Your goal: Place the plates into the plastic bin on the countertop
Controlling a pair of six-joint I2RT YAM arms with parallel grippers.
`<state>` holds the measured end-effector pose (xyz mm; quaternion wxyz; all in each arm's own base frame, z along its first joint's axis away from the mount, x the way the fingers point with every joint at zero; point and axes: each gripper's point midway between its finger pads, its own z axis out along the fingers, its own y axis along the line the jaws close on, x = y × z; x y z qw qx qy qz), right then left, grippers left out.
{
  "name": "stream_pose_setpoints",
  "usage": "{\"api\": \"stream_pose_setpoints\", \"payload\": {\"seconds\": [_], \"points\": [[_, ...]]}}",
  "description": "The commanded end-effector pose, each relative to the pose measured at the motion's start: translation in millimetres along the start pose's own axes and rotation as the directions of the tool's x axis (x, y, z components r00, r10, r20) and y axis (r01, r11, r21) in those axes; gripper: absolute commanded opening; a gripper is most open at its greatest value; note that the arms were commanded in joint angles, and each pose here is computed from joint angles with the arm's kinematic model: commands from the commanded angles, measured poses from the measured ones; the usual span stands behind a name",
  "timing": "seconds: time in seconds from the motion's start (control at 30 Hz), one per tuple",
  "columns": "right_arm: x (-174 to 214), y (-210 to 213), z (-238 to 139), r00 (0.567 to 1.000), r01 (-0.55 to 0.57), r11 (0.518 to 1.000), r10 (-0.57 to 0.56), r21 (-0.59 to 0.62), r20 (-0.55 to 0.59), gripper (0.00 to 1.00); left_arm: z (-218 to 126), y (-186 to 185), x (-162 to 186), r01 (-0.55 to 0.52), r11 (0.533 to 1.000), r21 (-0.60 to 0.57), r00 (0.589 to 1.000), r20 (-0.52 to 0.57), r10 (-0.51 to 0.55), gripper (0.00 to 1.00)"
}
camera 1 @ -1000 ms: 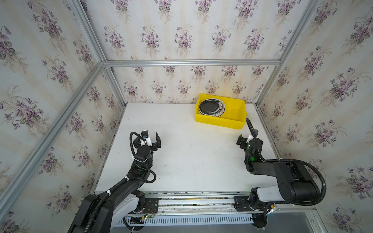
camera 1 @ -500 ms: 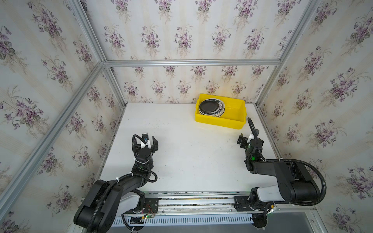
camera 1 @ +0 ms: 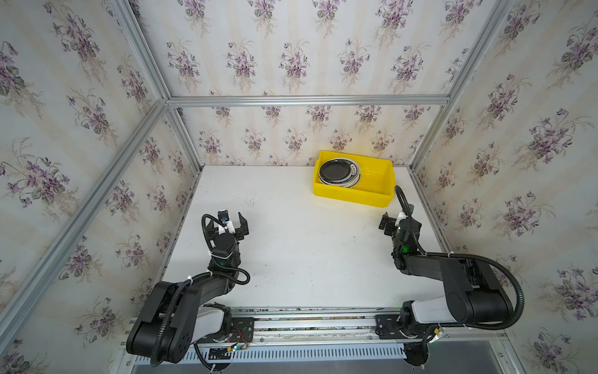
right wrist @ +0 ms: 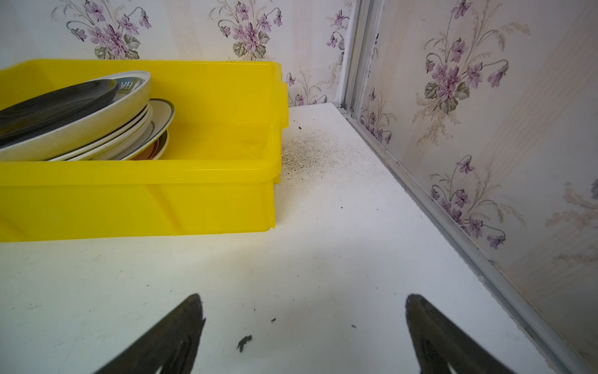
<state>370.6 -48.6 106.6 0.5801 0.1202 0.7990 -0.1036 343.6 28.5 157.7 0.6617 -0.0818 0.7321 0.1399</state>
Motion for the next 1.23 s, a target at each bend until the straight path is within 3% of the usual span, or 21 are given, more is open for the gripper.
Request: {"api": "stream_pose_setpoints", "payload": {"seconds": [0.0, 0.03, 0.13, 0.2, 0.27, 0.37, 0.43, 1.2], "points": [[-4.9, 7.8, 2.4, 1.000, 0.020, 0.999, -0.019, -0.030, 0.012, 0.99, 7.4, -12.5, 7.8, 0.040, 0.995, 0.093, 0.999, -0.010, -0.039, 0.99], [-4.2, 11.7, 2.6, 0.999, 0.031, 0.998, -0.031, -0.045, 0.014, 0.99, 10.8, -12.6, 3.9, 0.031, 0.995, 0.091, 0.999, 0.020, -0.033, 0.99], [-5.3, 23.4, 3.2, 0.998, 0.054, 0.993, -0.050, -0.107, 0.034, 0.99, 19.4, -15.8, 11.9, 0.039, 0.993, 0.107, 0.995, -0.092, -0.029, 1.00], [3.1, 29.1, 9.3, 0.997, 0.070, 0.989, -0.066, -0.127, 0.036, 0.99, 19.2, -11.5, 7.3, 0.054, 0.994, 0.099, 0.998, -0.036, -0.050, 0.99], [5.8, 34.0, 8.9, 0.996, 0.084, 0.987, -0.082, -0.138, 0.019, 0.99, 21.0, -12.9, 12.6, 0.057, 0.993, 0.106, 0.994, -0.102, -0.046, 1.00], [3.5, 34.4, 11.6, 0.996, 0.089, 0.987, -0.085, -0.137, 0.039, 0.99, 19.7, -12.0, 9.8, 0.056, 0.993, 0.106, 0.997, -0.058, -0.050, 1.00], [6.6, 34.8, 11.5, 0.996, 0.084, 0.987, -0.086, -0.140, -0.008, 0.99, 20.6, -13.3, 11.9, 0.056, 0.992, 0.109, 0.995, -0.093, -0.046, 1.00], [4.4, 36.7, 10.9, 0.995, 0.097, 0.985, -0.095, -0.144, 0.021, 0.99, 20.0, -12.4, 11.3, 0.056, 0.993, 0.107, 0.996, -0.082, -0.048, 1.00]]}}
